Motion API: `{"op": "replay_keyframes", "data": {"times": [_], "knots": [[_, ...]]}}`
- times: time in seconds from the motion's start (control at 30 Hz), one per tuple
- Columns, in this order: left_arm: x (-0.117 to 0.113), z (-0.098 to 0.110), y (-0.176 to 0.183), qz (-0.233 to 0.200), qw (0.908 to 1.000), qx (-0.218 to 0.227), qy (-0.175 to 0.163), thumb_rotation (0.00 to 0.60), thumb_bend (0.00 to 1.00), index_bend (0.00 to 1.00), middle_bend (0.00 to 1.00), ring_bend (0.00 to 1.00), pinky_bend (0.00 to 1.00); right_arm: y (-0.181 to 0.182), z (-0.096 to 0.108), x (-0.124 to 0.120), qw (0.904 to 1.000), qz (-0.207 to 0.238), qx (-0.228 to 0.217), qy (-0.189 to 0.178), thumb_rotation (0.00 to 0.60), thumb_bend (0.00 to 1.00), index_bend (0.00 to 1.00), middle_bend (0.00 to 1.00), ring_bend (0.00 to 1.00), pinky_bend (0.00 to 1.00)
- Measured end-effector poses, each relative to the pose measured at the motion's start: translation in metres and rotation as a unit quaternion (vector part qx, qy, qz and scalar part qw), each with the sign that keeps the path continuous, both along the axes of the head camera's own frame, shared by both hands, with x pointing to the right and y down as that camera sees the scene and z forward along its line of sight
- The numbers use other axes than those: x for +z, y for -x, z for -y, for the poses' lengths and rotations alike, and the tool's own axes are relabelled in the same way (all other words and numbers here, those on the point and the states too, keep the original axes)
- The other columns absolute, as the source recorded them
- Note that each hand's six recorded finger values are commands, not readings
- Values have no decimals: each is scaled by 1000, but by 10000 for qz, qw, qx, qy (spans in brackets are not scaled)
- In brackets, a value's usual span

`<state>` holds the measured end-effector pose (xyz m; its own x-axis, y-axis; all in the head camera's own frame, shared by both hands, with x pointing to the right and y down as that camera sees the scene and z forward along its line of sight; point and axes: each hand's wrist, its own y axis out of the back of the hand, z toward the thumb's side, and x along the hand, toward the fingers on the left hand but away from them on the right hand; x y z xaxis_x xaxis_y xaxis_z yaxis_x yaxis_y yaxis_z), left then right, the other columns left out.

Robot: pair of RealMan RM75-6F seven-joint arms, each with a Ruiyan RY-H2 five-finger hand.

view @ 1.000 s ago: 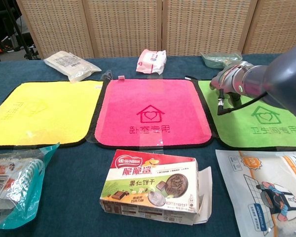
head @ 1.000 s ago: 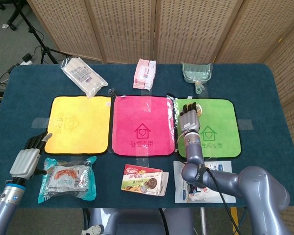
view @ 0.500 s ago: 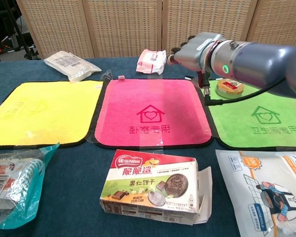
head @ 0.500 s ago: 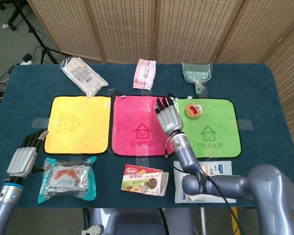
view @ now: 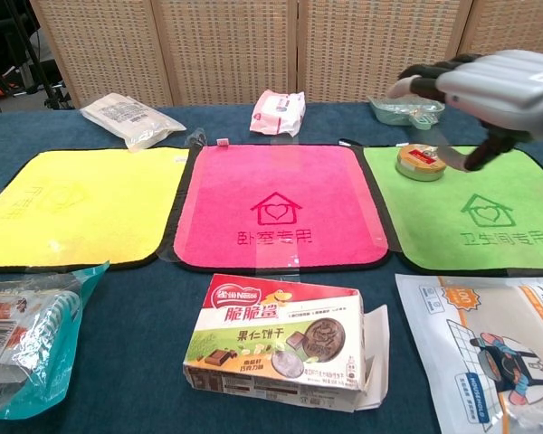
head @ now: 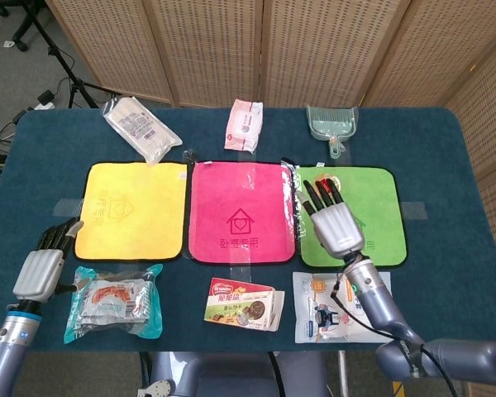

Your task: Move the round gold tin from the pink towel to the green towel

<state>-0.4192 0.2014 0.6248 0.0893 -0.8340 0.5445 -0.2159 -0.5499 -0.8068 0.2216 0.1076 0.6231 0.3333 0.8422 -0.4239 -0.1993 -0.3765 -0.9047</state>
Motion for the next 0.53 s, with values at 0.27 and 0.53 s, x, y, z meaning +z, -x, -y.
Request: {"op": "replay_keyframes", "data": {"times": [0.27,0.53], "knots": [[-9,-10,-6,119,9996,121,-247,600,155,35,0,0,0,-101,-63,-21,9944,596,838,-242,600,506,84,0,0,0],[-14,-16,-4,229,9990,135,-368,600,155,35,0,0,0,-161,-113,-42,9897,756,1120,-462,600,503,84,0,0,0]]}}
